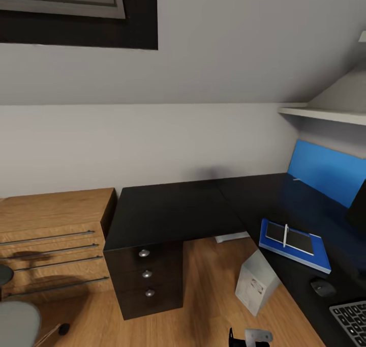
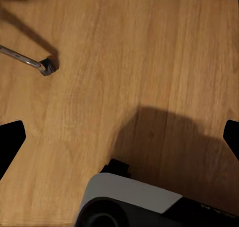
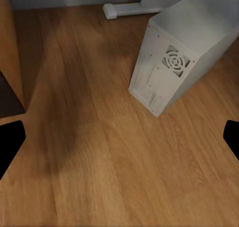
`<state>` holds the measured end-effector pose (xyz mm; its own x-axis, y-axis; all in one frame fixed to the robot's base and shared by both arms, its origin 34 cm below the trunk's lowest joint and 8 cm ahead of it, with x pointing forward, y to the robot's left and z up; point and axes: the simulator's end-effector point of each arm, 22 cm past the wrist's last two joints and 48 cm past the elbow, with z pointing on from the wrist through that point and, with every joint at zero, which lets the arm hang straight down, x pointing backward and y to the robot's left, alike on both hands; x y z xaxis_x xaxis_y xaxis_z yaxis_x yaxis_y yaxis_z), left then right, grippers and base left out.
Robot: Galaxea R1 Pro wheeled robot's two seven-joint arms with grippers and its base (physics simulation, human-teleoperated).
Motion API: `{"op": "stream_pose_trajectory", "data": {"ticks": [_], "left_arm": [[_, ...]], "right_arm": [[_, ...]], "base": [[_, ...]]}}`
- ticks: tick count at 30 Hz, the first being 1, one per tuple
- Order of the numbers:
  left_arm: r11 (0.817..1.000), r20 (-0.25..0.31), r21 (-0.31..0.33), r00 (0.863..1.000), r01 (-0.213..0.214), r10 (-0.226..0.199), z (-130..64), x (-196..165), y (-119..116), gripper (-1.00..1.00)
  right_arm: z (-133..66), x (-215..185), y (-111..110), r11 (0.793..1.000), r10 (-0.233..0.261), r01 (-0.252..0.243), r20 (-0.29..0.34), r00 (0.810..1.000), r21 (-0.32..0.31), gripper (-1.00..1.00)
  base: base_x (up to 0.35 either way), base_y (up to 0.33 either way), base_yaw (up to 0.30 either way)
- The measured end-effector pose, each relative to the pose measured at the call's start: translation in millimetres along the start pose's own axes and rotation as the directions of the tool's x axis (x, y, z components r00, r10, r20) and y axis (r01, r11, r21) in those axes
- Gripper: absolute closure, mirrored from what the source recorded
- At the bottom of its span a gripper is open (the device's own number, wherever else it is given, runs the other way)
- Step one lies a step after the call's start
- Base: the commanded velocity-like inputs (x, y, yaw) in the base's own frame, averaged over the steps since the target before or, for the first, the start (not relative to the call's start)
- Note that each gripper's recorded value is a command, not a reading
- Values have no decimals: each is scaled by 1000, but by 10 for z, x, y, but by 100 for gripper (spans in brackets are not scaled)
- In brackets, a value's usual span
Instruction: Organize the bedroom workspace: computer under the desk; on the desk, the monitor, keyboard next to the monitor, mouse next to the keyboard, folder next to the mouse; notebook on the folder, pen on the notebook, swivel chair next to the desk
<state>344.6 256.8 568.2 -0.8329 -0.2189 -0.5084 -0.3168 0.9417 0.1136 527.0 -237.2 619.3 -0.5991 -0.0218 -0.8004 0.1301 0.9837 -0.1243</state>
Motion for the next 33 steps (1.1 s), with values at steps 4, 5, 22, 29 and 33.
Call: {"op": "stream_pose_trajectory", "data": {"ticks": [4,5,22,29,33], "left_arm": [[1000,-21,1,1000,-10,10,-50,20,-11,-100],[1000,-24,1,1000,-11,11,-60,16,-15,-100],[998,-51,-34,998,-46,44,-160,-43,163,-100],[997,-57,-48,997,-58,56,-189,-104,218,-100],[997,-55,-47,997,-60,57,-233,-131,215,-100]], "right_arm": [[-35,-42,-9,1000,1,-1,-1,1000,0,-100],[-44,-52,-13,1000,1,-1,-2,1000,1,-100],[-214,-209,35,1000,6,-6,-6,1000,-9,-100],[-279,-279,40,1000,8,-8,-6,1000,-10,-100],[-314,-315,30,1000,9,-9,-6,1000,-10,-100]], "base": [[0,0,0],[0,0,0],[0,0,21],[0,0,236],[0,0,270]]}}
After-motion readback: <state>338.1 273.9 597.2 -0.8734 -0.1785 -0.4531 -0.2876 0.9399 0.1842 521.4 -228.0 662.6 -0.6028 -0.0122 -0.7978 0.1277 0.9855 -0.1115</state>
